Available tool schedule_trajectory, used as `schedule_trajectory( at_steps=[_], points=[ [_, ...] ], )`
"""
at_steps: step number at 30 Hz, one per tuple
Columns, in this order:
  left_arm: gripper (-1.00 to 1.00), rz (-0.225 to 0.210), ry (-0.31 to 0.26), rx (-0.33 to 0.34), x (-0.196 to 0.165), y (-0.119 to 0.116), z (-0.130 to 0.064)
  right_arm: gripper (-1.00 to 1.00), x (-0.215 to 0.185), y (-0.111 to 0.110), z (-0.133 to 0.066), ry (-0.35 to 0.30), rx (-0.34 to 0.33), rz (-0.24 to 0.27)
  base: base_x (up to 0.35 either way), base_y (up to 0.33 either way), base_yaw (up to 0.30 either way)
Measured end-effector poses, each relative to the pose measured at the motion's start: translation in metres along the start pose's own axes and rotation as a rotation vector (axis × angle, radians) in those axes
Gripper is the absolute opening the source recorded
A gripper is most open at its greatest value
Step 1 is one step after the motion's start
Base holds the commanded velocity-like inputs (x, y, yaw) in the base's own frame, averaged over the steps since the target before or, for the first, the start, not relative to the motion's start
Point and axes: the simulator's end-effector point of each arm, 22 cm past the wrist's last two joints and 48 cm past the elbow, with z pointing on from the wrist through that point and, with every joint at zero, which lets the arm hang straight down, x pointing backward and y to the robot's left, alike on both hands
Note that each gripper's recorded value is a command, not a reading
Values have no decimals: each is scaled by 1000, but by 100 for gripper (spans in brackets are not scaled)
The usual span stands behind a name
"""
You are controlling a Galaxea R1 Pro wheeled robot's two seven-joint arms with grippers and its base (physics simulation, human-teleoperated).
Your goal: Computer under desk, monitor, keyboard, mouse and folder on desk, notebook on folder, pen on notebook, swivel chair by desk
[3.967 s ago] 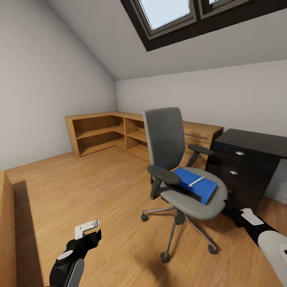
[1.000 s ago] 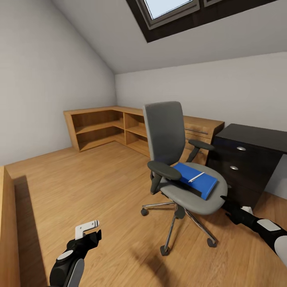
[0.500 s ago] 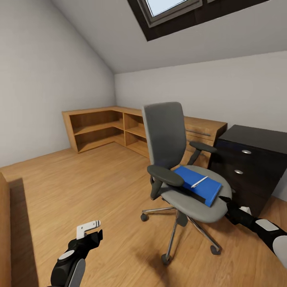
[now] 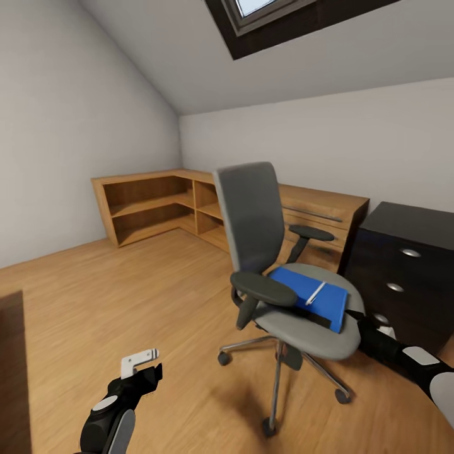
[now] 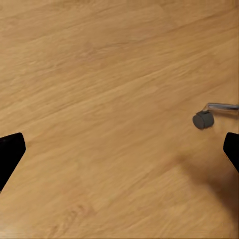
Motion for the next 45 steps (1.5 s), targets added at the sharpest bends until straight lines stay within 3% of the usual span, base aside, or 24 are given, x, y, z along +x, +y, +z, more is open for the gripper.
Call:
schedule_trajectory(
  at_steps=[15,18,31,45],
  points=[
    [100,0,1,0,0,0,0,100,2,-4,0,6,13,-17,303,0,0],
    [100,0,2,0,1,0,0,100,1,0,1,1,-1,2,40,0,0],
    [100,1,4,2,1,-1,0,100,3,0,2,3,-1,3,-285,0,0],
    [100,1,3,2,1,-1,0,100,42,7,17,52,-14,13,-155,0,0]
  ],
)
